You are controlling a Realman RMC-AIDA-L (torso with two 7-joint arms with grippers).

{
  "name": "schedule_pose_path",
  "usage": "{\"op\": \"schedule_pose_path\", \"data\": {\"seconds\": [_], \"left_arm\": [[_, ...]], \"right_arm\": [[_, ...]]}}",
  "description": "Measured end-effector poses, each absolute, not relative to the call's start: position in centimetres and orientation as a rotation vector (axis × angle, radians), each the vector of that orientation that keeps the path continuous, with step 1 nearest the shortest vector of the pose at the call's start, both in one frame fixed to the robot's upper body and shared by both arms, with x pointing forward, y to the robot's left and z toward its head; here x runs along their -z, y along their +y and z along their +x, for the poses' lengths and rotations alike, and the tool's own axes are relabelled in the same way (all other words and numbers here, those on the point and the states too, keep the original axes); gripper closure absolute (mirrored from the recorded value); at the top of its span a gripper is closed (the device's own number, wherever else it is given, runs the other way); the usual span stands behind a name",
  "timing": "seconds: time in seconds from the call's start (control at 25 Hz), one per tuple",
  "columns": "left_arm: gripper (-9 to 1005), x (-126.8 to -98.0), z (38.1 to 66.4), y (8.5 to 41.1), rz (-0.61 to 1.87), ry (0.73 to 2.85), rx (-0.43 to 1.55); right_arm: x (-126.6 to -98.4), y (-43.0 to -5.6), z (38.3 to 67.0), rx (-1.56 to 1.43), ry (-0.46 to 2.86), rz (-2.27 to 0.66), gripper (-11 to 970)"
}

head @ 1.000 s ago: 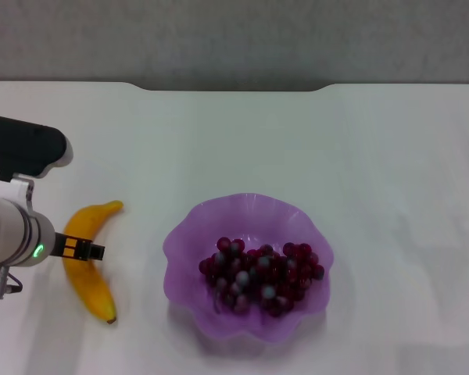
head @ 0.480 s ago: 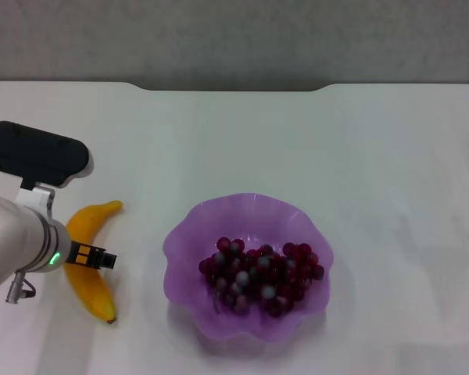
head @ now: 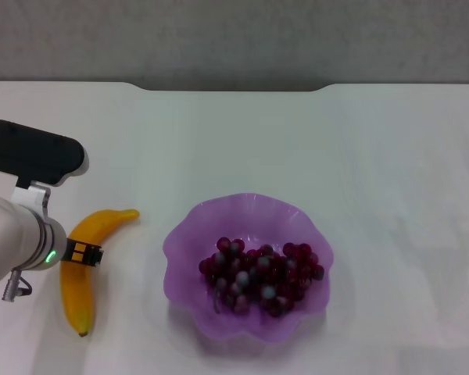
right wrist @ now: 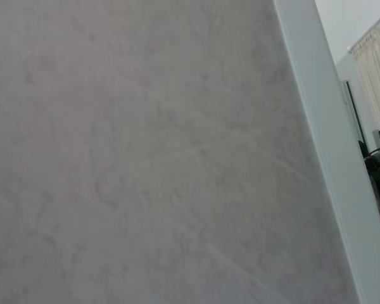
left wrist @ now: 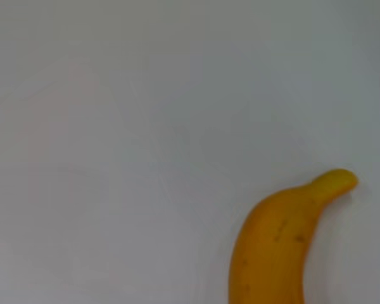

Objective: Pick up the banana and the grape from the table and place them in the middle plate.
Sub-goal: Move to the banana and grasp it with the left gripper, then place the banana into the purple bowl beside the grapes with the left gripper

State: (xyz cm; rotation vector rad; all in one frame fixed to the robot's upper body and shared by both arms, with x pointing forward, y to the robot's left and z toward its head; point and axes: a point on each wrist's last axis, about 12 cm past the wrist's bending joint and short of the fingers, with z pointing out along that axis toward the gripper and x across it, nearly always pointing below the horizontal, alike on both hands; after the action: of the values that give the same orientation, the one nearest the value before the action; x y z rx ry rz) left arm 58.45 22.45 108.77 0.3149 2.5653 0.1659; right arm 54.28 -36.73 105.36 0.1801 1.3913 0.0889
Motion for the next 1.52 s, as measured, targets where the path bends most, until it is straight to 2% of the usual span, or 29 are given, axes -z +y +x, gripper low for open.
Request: {"op": "schedule_pose_path", "data": {"seconds": [0.04,0.6,0.92,1.24,1.52], "left_arm": [[470,-108.7,58.5,22.5,0.315,2.566,-0.169],[483,-109.6,58.7,22.5,0.325,2.523,-0.181],[487,-114.3,57.5,21.9,0.397,2.425,-0.17],[487,-117.9,53.4,17.8,0.649,2.336,-0.127],[487,-117.7,51.5,13.6,0.887,2.253,-0.079]], "right_arm": [[-105.4,-36.7,54.3,-0.089,1.389,0.18,81],[-105.3,-36.7,54.1,-0.091,1.39,0.182,82],[-105.2,-36.6,54.2,-0.094,1.396,0.183,82],[-105.1,-36.8,54.1,-0.088,1.407,0.187,82],[-105.1,-36.7,54.2,-0.09,1.407,0.186,82]]}}
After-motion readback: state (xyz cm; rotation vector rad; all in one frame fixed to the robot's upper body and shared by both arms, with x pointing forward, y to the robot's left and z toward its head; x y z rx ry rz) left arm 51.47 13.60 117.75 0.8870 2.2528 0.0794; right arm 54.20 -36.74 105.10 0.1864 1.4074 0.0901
